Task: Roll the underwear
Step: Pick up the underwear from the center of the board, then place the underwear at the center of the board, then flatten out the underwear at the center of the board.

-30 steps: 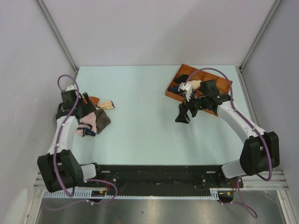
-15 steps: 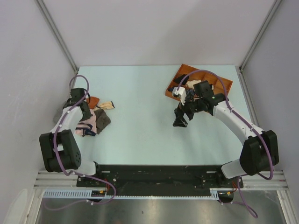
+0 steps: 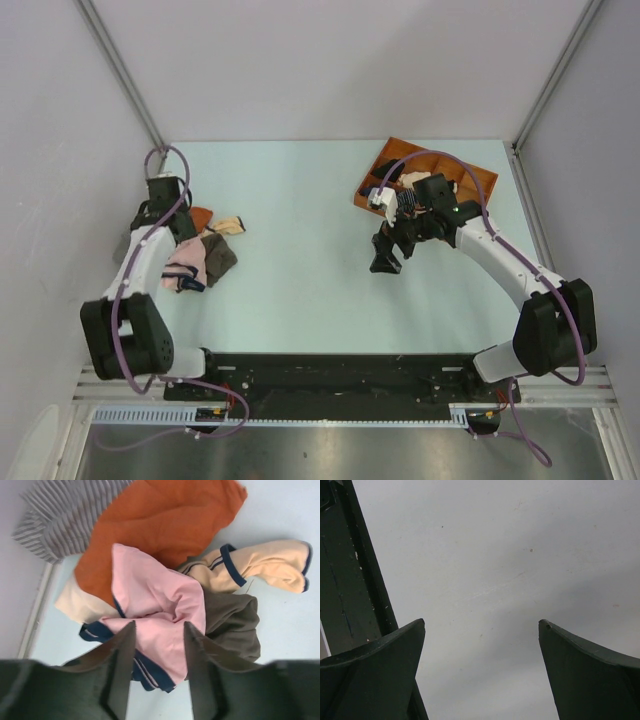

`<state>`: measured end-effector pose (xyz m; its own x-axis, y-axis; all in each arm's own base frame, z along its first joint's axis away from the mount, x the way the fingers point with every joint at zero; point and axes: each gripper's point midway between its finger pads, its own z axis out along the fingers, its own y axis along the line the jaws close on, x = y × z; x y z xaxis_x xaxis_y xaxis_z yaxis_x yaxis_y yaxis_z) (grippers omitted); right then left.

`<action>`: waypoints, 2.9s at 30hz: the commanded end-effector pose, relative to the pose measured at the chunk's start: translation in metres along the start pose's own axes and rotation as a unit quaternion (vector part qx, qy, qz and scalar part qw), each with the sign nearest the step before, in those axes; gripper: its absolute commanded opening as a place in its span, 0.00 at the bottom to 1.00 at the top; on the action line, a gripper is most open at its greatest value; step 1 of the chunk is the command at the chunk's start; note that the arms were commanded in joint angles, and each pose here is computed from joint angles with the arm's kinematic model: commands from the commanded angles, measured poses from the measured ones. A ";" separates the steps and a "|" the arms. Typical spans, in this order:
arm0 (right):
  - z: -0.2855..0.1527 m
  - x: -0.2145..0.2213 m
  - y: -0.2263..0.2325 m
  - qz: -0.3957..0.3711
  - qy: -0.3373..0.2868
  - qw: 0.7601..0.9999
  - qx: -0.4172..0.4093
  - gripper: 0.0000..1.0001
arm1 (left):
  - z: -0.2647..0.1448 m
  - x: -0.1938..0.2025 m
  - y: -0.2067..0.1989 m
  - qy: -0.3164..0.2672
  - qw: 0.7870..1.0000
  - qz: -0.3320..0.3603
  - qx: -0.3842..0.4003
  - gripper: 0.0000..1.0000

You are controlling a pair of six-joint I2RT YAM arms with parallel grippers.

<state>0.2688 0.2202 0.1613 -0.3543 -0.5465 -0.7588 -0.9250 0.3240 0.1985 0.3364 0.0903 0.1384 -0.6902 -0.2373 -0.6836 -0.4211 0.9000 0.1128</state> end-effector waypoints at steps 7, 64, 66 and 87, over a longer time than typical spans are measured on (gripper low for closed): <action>-0.010 -0.020 0.000 -0.034 -0.017 0.999 0.011 1.00 | 0.045 0.020 -0.020 0.088 0.994 0.053 0.023 0.34; -0.007 0.041 0.028 -0.191 -0.011 0.973 -0.129 0.89 | -0.167 0.085 -0.254 -0.096 0.861 0.137 0.481 0.91; 0.006 0.048 0.040 -0.261 0.004 0.952 -0.161 0.87 | -0.172 0.098 -0.251 -0.090 0.848 0.143 0.502 0.91; 0.084 0.116 0.088 -0.447 0.159 0.847 -0.237 0.37 | -0.188 0.068 -0.191 -0.172 0.881 0.054 0.437 0.91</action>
<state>0.1418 0.2408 0.0354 0.5517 -0.6103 -0.5685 -0.7444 -0.6677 -0.0056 0.2606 -0.1580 0.1907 -0.4529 -0.1251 -0.8827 0.2999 0.9110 -0.2830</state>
